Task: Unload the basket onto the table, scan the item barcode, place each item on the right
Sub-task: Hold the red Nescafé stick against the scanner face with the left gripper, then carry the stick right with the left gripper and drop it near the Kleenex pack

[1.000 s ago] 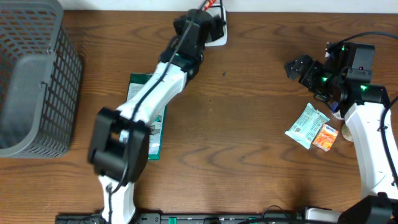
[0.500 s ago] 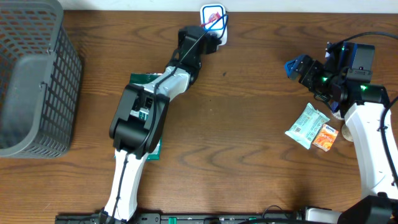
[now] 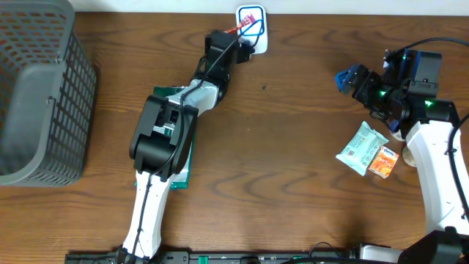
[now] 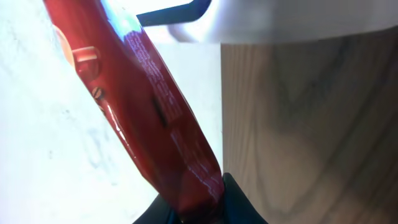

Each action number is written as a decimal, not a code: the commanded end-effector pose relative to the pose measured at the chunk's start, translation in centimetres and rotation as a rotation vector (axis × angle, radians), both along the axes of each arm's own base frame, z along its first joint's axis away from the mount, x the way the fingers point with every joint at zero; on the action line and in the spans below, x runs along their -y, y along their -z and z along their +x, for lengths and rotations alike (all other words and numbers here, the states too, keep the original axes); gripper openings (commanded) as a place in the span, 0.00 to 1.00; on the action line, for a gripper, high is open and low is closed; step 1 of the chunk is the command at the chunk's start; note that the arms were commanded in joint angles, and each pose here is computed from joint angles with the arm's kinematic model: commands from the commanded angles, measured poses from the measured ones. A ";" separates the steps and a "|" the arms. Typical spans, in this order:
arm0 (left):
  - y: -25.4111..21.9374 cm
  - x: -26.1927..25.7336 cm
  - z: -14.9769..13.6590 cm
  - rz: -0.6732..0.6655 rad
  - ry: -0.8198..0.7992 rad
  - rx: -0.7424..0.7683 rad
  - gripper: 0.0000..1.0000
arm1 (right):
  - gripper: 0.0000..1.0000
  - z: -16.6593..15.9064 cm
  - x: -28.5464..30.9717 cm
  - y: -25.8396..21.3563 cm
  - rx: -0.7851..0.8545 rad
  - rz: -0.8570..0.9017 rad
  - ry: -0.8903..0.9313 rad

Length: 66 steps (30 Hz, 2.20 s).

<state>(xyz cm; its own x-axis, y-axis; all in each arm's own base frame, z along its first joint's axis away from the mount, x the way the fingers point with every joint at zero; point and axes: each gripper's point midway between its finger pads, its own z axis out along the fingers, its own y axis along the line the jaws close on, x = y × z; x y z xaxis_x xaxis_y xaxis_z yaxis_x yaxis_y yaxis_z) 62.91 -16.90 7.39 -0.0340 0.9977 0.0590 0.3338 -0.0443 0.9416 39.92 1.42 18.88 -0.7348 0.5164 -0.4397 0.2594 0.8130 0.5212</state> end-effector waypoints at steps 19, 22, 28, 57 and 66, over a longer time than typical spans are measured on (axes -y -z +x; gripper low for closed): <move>-0.2 1.6 0.0 -0.015 0.094 -0.017 0.08 | 0.99 0.1 0.4 -1.2 0.033 -0.017 -0.001; -0.2 1.7 0.0 -0.018 0.101 -0.018 0.07 | 0.99 0.1 0.4 -1.2 0.033 -0.017 -0.001; -0.1 2.1 0.1 -0.037 0.143 -0.025 0.08 | 0.99 0.1 0.4 -1.2 0.033 -0.017 -0.001; -15.3 7.4 -7.5 -0.614 -0.006 -0.074 0.07 | 0.99 0.1 0.4 -1.2 0.033 -0.017 -0.001; -21.5 13.8 -22.7 -1.188 0.001 -0.611 0.07 | 0.99 0.1 0.4 -1.2 0.033 -0.017 -0.001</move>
